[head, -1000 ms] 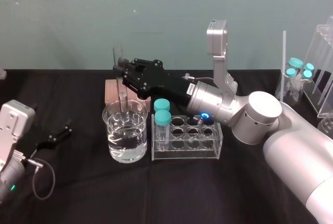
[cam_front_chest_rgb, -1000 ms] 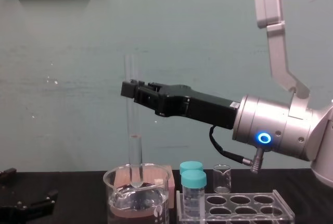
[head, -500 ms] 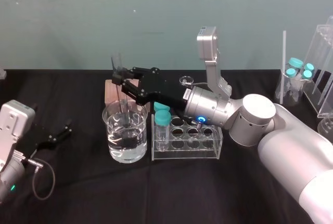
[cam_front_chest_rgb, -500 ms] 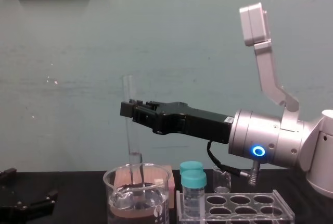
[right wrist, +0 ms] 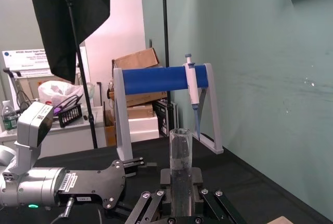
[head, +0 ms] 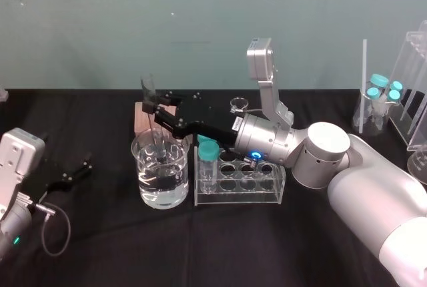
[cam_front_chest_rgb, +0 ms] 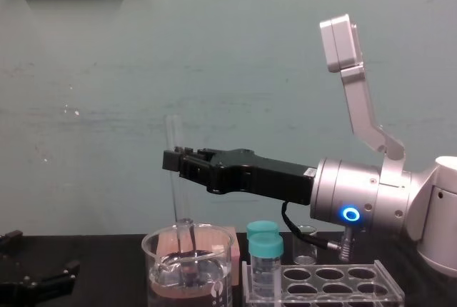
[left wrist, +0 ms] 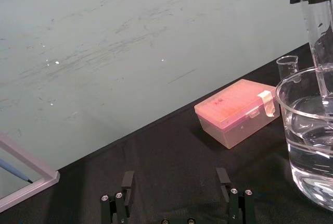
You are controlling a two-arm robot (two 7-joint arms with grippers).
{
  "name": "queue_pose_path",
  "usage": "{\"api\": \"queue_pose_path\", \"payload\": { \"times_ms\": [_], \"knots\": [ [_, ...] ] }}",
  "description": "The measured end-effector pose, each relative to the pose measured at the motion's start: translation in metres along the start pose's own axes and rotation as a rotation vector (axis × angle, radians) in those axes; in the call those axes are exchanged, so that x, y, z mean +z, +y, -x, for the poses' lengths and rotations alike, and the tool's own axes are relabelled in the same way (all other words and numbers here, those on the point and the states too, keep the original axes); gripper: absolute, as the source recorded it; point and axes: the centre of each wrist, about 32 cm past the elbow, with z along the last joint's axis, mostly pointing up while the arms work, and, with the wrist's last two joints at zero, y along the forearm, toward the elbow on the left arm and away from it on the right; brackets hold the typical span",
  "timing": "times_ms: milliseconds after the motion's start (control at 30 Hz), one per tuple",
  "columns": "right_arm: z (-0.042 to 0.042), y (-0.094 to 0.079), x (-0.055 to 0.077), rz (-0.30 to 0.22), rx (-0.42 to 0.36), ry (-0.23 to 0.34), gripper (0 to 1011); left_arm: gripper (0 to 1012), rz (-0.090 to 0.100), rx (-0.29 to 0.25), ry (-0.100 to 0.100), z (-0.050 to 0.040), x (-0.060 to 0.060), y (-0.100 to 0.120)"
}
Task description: Hold the test tube with one hand and immerse one end into the beaker, then return it to the test tube rack.
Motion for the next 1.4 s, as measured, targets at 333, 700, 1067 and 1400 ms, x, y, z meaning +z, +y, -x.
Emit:
{"api": "queue_pose_path", "payload": {
  "times_ms": [333,700,1067,1400],
  "knots": [
    [0.0001,-0.0022,-0.001,0.006,-0.005,0.003,224,1000,0.0,0.0,0.0,0.0,0.0,0.0],
    [-0.0007,-0.0037,-0.0007,0.004,-0.013,0.003,224,1000,0.0,0.0,0.0,0.0,0.0,0.0],
    [-0.0024,-0.0032,0.0002,0.0,-0.009,0.003,224,1000,0.0,0.0,0.0,0.0,0.0,0.0],
    [-0.0027,-0.0026,-0.0002,-0.001,-0.003,0.004,224,1000,0.0,0.0,0.0,0.0,0.0,0.0]
  ]
}}
